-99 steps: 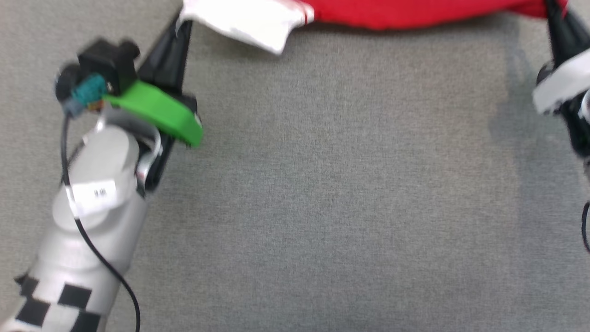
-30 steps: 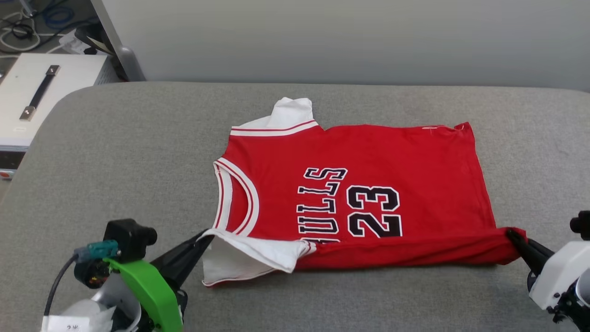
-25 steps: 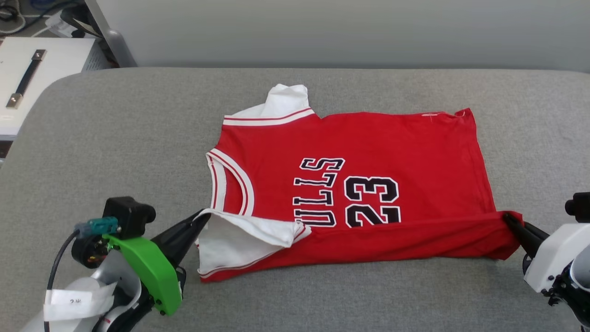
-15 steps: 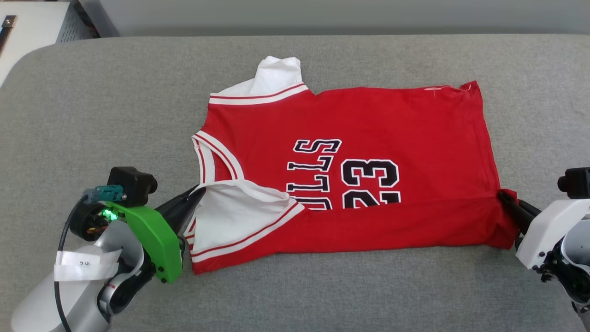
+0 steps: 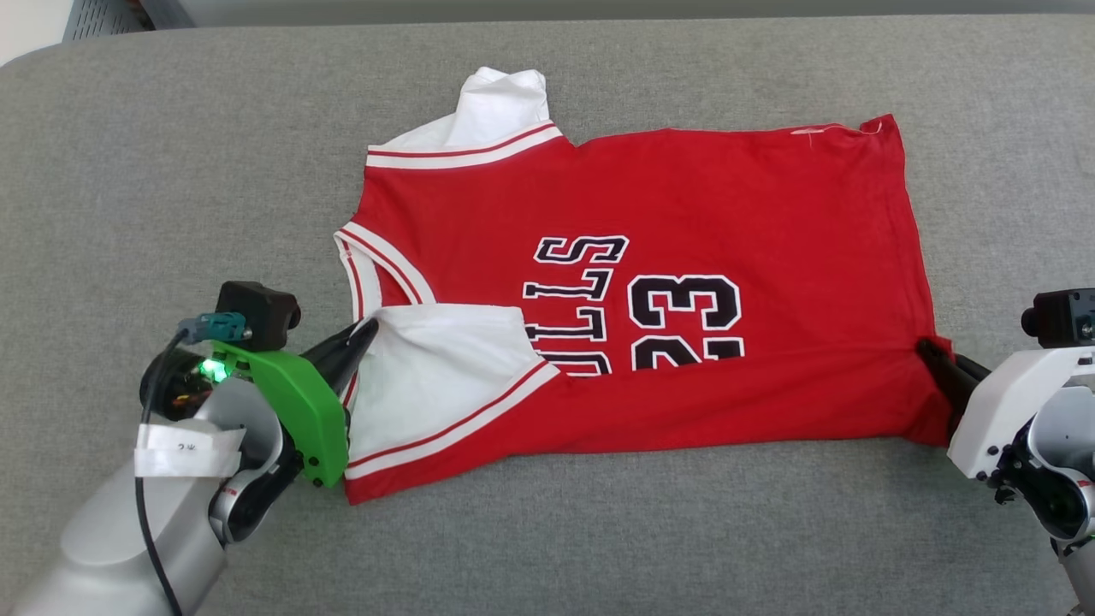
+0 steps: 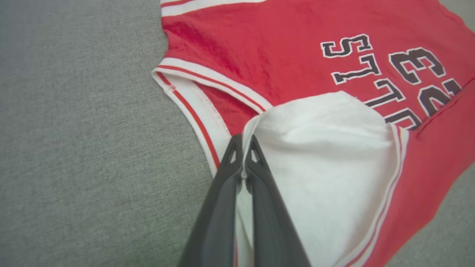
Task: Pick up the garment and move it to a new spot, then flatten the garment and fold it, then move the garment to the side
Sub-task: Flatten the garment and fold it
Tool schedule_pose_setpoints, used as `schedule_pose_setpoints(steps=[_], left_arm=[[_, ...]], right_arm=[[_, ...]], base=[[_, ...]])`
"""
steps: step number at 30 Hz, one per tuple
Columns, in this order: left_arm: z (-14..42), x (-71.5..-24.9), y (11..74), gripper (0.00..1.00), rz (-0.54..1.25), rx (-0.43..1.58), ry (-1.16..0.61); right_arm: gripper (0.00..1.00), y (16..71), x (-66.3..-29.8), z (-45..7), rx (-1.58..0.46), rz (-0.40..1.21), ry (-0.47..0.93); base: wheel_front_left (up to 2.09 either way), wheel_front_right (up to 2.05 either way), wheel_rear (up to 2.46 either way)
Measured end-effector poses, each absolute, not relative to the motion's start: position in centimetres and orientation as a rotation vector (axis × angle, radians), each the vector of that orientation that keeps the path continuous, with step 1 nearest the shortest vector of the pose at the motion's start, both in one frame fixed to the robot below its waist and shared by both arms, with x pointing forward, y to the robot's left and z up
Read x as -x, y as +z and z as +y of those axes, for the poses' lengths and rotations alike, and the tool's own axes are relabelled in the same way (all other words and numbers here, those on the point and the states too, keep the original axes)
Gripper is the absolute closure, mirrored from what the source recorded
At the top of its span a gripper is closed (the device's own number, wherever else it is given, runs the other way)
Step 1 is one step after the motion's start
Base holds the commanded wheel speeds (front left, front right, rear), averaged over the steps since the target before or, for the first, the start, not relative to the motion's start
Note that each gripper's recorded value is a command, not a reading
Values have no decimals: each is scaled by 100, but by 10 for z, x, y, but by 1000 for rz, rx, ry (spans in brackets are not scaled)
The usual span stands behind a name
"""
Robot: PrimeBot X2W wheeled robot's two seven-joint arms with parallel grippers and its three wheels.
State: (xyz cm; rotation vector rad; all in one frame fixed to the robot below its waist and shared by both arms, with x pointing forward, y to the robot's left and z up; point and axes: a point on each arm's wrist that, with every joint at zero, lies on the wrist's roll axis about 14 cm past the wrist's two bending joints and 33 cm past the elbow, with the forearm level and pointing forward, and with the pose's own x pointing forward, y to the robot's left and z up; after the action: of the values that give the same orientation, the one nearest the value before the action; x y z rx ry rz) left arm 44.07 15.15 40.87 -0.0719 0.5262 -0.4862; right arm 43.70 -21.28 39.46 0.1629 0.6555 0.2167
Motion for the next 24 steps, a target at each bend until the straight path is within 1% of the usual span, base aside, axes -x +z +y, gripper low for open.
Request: schedule_pose_setpoints(steps=[1,2,3,6,14,20,24], left_arm=[[151,-439,405,55,540,73,-482],[152,-438,402,0,548,70,-480],[154,-438,399,0,552,70,-470],[154,-437,398,0,545,77,-455],[154,-445,431,0,385,161,-387],[159,-425,437,0,360,152,-325],[156,-400,432,0,399,200,-278]], right_arm=[[100,393,-436,-212,-164,659,216],[63,393,-436,-212,-166,659,215],[0,393,-436,-213,-166,655,212],[0,394,-435,-212,-163,649,209],[0,420,-435,-210,-118,549,222],[0,436,-419,-209,-67,523,237],[0,444,-404,-206,-48,531,244]], base=[[0,0,0],[0,0,0],[0,0,0],[0,0,0],[0,0,0],[0,0,0],[0,0,0]])
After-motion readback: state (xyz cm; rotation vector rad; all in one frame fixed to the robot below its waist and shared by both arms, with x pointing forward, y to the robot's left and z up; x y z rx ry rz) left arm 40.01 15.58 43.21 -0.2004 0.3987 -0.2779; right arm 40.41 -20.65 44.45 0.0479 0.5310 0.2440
